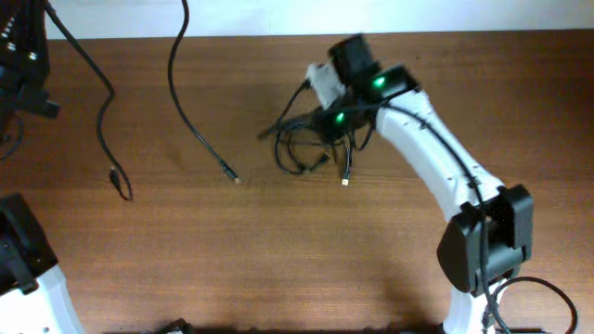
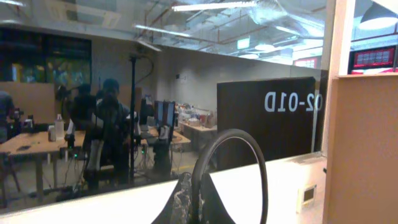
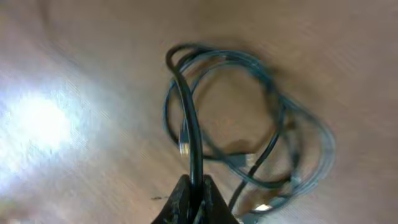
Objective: Untangle cables
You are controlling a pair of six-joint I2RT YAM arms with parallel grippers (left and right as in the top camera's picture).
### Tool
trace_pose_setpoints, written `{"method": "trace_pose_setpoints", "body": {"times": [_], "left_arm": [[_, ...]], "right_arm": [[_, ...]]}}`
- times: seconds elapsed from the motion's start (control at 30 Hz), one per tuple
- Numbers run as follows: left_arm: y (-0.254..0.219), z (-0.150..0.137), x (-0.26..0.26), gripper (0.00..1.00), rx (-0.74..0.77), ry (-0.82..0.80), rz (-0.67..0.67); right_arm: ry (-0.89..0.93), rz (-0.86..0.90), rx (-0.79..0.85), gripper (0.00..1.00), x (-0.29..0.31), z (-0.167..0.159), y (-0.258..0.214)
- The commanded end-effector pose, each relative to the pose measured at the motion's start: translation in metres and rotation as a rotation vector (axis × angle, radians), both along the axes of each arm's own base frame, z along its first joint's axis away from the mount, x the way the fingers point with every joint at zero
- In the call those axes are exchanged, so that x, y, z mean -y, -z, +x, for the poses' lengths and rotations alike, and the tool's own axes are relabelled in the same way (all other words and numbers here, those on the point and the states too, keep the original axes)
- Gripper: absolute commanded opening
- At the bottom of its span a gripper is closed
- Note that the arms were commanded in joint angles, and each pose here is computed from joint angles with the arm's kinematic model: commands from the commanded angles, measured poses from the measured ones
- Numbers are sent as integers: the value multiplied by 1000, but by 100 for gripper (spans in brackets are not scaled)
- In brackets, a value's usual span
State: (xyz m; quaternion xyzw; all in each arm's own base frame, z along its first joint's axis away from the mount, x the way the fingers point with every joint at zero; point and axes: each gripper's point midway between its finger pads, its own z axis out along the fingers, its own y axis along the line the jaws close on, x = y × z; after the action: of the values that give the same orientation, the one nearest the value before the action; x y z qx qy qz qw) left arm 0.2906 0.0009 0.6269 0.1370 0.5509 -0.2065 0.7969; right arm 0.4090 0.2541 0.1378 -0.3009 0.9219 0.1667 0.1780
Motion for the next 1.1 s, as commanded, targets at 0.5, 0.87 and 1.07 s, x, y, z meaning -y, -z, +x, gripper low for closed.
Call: {"method": "trace_pose_setpoints", "body": {"times": [0.5, 0.87, 1.07], "left_arm": [[36, 132, 191, 0, 19, 391, -203], [97, 121, 466, 0, -192, 717, -96], [243, 124, 555, 0, -465, 760, 45]], "right_arm": [[309, 151, 909, 99, 145, -134, -425], [307, 153, 909, 99, 151, -147, -427], [310, 171, 945, 99, 162, -172, -438]]}}
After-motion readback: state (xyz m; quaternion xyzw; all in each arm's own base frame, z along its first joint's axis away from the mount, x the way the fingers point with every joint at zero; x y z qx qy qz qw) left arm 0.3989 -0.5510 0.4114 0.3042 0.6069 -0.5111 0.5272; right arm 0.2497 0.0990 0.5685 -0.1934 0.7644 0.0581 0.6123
